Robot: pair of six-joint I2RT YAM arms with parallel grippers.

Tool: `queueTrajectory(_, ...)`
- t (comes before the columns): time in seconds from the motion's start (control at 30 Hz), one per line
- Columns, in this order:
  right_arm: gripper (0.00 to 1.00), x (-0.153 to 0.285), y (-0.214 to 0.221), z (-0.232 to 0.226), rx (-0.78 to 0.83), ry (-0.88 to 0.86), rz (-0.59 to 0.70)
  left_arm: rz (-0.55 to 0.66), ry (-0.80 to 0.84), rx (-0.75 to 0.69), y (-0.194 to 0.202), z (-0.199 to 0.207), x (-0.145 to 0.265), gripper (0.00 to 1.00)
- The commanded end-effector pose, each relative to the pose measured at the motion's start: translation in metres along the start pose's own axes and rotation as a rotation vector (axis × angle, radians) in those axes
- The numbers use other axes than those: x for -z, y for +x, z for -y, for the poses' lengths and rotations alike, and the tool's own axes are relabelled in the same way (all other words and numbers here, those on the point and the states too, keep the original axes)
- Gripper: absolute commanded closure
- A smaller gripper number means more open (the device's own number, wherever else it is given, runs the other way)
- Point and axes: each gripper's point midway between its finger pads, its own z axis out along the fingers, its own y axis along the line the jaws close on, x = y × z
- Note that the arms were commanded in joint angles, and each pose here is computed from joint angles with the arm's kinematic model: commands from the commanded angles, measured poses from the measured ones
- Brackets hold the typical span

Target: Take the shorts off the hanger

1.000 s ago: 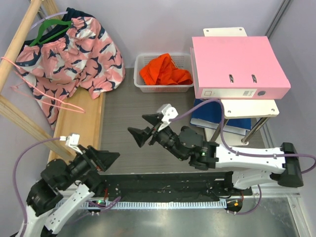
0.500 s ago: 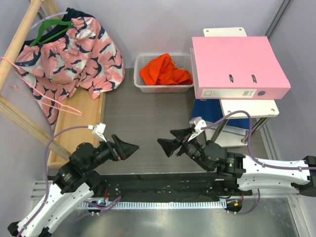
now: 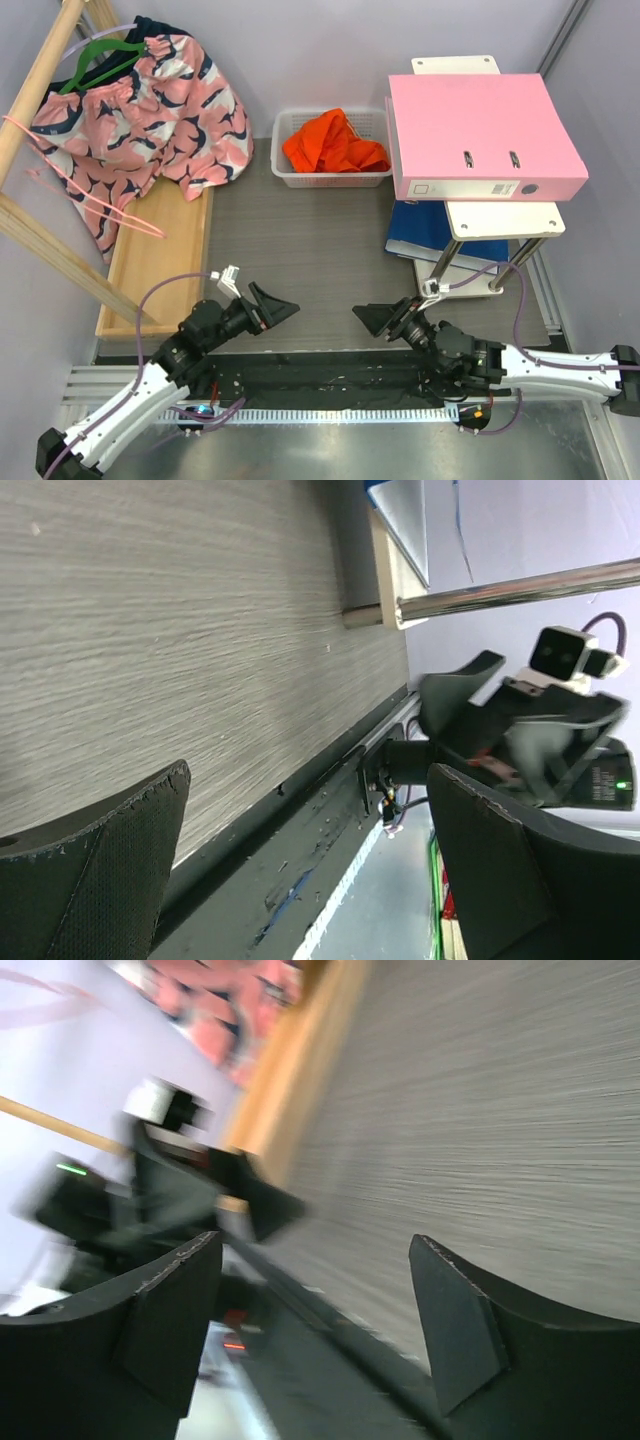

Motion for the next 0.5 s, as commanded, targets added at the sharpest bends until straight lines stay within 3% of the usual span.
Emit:
queueTrajectory(0.0, 0.17, 0.007, 0.017, 0.014, -0.242, -0.027, -0.017, 0.043, 0.125, 0.032, -0.006, 0.02, -0.001, 0.0)
queueTrajectory(0.17, 0.0, 0.012, 0.03, 0.024, -0.288, 0.005, -0.075, 0.033, 0.121, 0.064, 0.004, 0.002, 0.0, 0.0)
queueTrajectory(0.33, 0.0, 0.012, 0.028, 0.026, -0.268, 0.009, -0.061, 0.039, 0.123, 0.057, 0.004, 0.001, 0.005, 0.0)
queueTrajectory(0.43, 0.0, 0.012, 0.021, 0.009, -0.263, -0.069, -0.053, 0.024, 0.179, 0.074, 0.006, 0.014, 0.009, 0.0)
queueTrajectory(0.47, 0.0, 0.016, 0.017, -0.011, -0.27, -0.16, -0.063, 0.009, 0.265, 0.075, 0.006, 0.034, 0.014, 0.0)
